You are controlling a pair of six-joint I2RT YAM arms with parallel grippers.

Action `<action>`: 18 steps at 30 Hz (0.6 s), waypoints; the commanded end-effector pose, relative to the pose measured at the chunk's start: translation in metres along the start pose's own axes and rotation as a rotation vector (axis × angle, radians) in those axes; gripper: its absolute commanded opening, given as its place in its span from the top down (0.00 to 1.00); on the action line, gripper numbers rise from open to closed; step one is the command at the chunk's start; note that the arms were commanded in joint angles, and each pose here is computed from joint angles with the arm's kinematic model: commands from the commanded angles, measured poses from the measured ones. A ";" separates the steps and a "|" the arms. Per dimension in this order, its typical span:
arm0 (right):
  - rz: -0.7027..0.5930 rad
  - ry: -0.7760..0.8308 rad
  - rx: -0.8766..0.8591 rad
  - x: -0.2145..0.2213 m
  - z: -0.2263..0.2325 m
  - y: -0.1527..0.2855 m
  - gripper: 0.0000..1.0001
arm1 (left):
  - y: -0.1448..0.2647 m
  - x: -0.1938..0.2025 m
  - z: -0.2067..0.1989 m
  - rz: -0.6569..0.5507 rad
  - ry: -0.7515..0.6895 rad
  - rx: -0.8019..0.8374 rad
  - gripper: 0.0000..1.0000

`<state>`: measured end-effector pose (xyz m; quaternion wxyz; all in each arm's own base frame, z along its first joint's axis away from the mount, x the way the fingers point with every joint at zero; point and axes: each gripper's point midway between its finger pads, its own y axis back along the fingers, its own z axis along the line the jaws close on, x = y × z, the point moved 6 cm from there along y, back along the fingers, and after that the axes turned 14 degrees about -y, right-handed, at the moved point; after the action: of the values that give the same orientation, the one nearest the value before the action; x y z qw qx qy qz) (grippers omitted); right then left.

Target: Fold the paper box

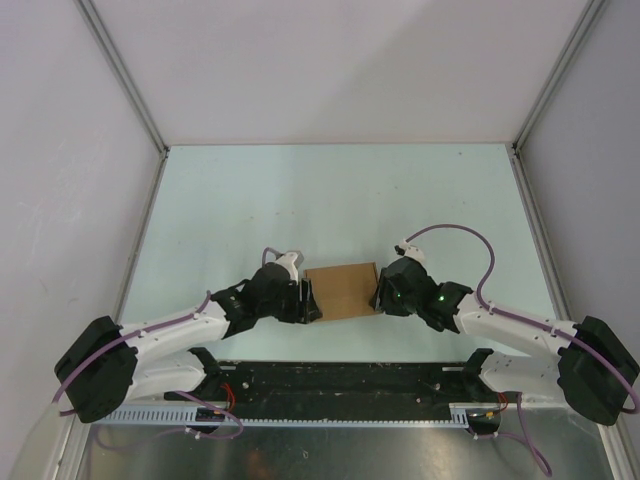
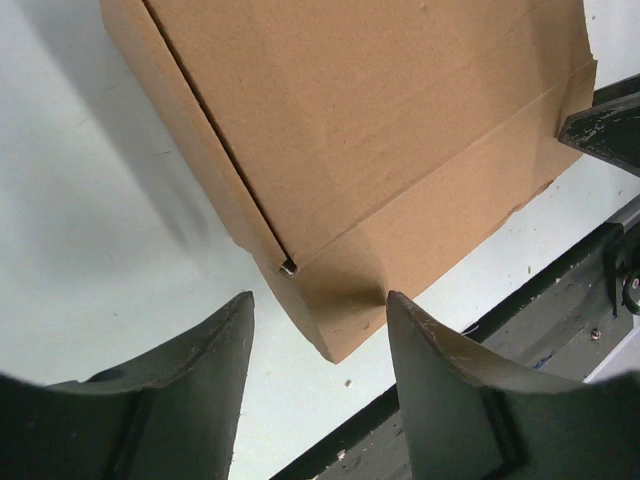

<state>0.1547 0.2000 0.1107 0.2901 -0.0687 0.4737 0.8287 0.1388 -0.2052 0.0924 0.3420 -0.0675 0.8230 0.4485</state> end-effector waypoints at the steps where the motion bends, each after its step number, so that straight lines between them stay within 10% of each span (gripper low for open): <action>1: -0.021 -0.010 -0.034 -0.005 0.007 0.003 0.57 | 0.008 -0.016 -0.016 -0.036 0.025 0.068 0.41; 18: -0.022 -0.012 -0.033 -0.005 0.007 0.003 0.57 | -0.002 -0.020 -0.017 -0.022 0.039 0.060 0.55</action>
<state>0.1543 0.2003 0.1110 0.2887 -0.0676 0.4724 0.8300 0.1384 -0.2102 0.0939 0.3279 -0.0620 0.8322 0.4427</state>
